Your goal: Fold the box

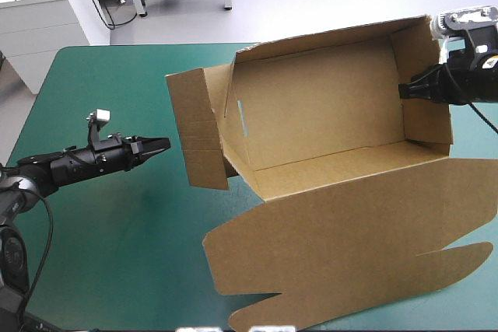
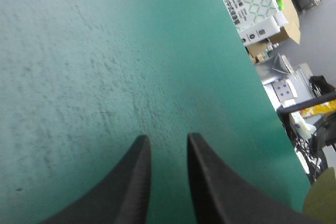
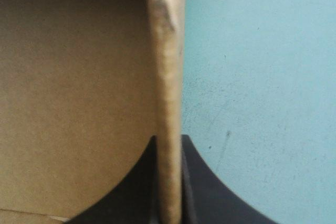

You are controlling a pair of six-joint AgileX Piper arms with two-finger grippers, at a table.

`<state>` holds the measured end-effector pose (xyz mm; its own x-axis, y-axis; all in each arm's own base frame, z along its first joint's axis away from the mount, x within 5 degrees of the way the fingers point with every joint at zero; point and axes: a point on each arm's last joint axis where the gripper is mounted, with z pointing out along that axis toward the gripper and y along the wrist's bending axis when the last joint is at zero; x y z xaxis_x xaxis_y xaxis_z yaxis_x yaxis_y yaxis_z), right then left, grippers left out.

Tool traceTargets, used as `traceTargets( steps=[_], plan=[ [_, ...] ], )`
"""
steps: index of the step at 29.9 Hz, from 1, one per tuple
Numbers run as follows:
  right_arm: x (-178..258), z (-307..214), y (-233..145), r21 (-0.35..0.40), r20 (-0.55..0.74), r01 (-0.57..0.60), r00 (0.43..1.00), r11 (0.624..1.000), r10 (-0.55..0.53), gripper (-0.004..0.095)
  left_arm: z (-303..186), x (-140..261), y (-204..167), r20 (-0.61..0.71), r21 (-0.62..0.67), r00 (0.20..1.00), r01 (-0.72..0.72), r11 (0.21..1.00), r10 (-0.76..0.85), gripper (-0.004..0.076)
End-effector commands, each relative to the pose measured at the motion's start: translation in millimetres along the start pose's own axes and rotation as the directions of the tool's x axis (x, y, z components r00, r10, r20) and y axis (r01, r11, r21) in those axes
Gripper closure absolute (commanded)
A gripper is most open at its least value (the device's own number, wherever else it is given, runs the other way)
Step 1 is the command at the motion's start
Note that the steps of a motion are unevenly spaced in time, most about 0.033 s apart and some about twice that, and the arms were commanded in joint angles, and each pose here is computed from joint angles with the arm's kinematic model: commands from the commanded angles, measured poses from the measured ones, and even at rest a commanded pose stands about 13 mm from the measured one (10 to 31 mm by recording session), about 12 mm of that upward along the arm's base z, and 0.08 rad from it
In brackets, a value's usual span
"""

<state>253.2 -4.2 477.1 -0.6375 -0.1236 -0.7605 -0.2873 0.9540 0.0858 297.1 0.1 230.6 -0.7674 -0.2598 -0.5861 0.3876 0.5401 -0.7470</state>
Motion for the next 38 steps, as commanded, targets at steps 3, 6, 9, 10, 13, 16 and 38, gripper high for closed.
traceTargets(
  steps=[3, 6, 9, 10, 13, 16, 38],
  plan=[
    [-5, -20, 11, -0.041, 0.072, -0.001, 0.997, 0.999, 0.004, 0.0927, 12, -6, -41, 0.022, 0.223, 0.999, -0.054, 0.973, 0.05, 0.0221],
    [-5, -20, 11, -0.041, 0.072, -0.001, 0.997, 0.999, 0.004, 0.0927, 18, -6, -46, 0.022, 0.246, 0.999, -0.042, 0.968, 0.037, 0.0143],
    [-5, -20, 11, -0.041, 0.073, 0.008, 0.997, 0.999, -0.005, 0.0927, 20, -6, -52, 0.023, 0.259, 0.999, -0.052, 0.965, 0.047, 0.0143],
    [-5, -20, 12, -0.042, 0.072, 0.009, 0.997, 0.999, -0.006, 0.0927, 19, -7, -54, 0.024, 0.259, 0.999, -0.051, 0.965, 0.046, 0.0143],
    [-5, -20, 12, -0.041, 0.073, 0.026, 0.997, 0.999, -0.023, 0.0927, 16, -13, -63, 0.033, 0.265, 0.998, -0.06, 0.962, 0.053, 0.0143],
    [-5, -20, 12, -0.041, 0.073, 0.026, 0.997, 0.999, -0.023, 0.0927, 10, -22, -77, 0.053, 0.272, 0.996, -0.088, 0.958, 0.077, 0.0143],
    [-17, 0, 25, 0.033, 0.112, 0.012, 0.994, 0.999, -0.016, 0.0915, -33, -20, -186, 0.155, 0.345, 0.94, -0.34, 0.875, 0.305, 0.0143]
  ],
)
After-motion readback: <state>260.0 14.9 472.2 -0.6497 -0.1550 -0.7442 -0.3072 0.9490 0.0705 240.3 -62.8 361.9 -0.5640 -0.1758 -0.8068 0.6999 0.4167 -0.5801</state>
